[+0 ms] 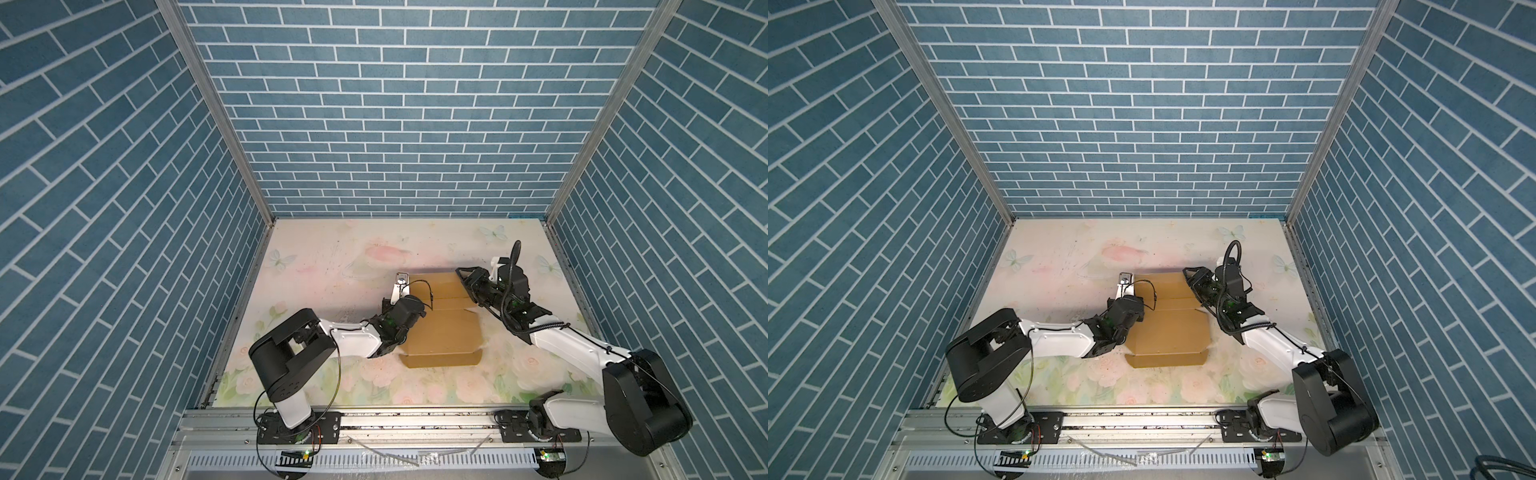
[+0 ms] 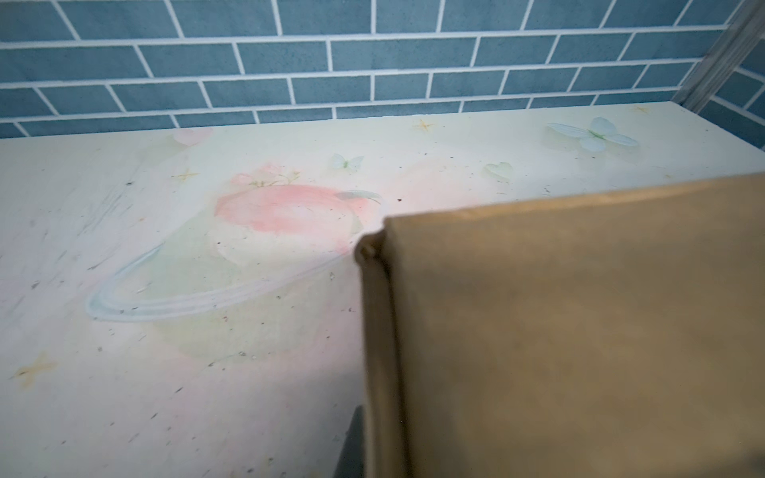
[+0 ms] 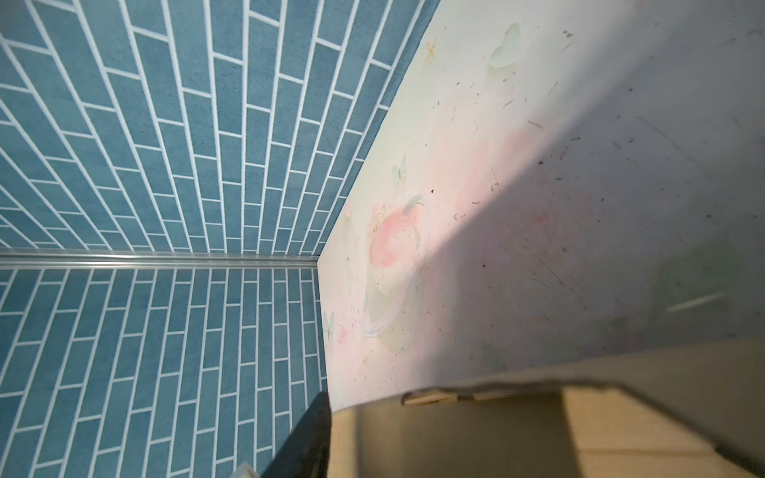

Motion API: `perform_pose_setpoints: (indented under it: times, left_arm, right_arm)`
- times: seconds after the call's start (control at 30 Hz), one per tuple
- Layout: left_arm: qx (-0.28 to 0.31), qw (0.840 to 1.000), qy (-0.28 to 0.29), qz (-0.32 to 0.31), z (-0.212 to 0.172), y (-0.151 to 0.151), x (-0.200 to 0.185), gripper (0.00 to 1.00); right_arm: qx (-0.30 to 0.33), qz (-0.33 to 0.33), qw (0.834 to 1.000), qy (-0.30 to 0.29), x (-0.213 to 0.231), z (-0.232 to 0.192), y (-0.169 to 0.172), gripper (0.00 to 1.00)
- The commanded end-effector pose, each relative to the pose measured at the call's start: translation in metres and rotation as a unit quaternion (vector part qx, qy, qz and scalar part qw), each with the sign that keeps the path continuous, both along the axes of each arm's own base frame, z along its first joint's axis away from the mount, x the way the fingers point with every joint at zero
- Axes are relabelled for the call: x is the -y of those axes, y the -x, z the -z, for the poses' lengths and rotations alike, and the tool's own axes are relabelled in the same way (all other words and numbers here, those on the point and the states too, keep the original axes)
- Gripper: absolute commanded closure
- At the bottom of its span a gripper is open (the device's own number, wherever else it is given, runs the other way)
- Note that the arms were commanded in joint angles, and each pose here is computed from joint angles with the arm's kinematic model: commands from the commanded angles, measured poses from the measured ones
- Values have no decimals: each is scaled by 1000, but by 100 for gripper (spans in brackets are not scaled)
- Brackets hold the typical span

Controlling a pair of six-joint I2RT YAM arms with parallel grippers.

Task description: Fold the paper box

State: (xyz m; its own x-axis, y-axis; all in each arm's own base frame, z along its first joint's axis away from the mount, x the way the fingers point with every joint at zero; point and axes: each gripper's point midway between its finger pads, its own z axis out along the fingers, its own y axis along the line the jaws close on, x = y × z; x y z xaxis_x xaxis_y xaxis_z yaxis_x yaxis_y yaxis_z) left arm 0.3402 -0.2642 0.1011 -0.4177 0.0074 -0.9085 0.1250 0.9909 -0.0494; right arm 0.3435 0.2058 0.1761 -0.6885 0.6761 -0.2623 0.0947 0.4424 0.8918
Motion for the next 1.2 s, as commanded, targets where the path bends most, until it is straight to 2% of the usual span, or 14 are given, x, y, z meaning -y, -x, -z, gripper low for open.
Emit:
perform_pose_setpoints:
  times: [0.0, 0.33, 0.43, 0.5, 0.6, 0.9, 1.17]
  left_arm:
    - [-6, 999, -17, -34, 3, 4, -31, 94]
    - [-7, 997, -44, -60, 9, 20, -75, 94]
    - [-4, 997, -45, -65, 10, 24, -81, 94]
    - [-6, 997, -44, -67, 11, 26, -84, 94]
    - [-7, 997, -42, -68, 12, 28, -86, 95]
    - [-3, 997, -34, -72, 10, 29, -88, 95]
    - [-8, 996, -25, -82, 14, 30, -90, 95]
  right_arm:
    - [15, -38, 999, 33, -5, -14, 11, 49]
    - [47, -121, 986, 100, -13, -39, 31, 51]
    - [43, -124, 985, 114, -13, -40, 28, 61]
    - [44, -124, 984, 117, -14, -42, 24, 72]
    - [40, -132, 983, 122, -20, -42, 18, 81]
    - [19, -146, 978, 151, -33, -17, 7, 91]
    - [-4, -158, 974, 163, -52, 14, 9, 95]
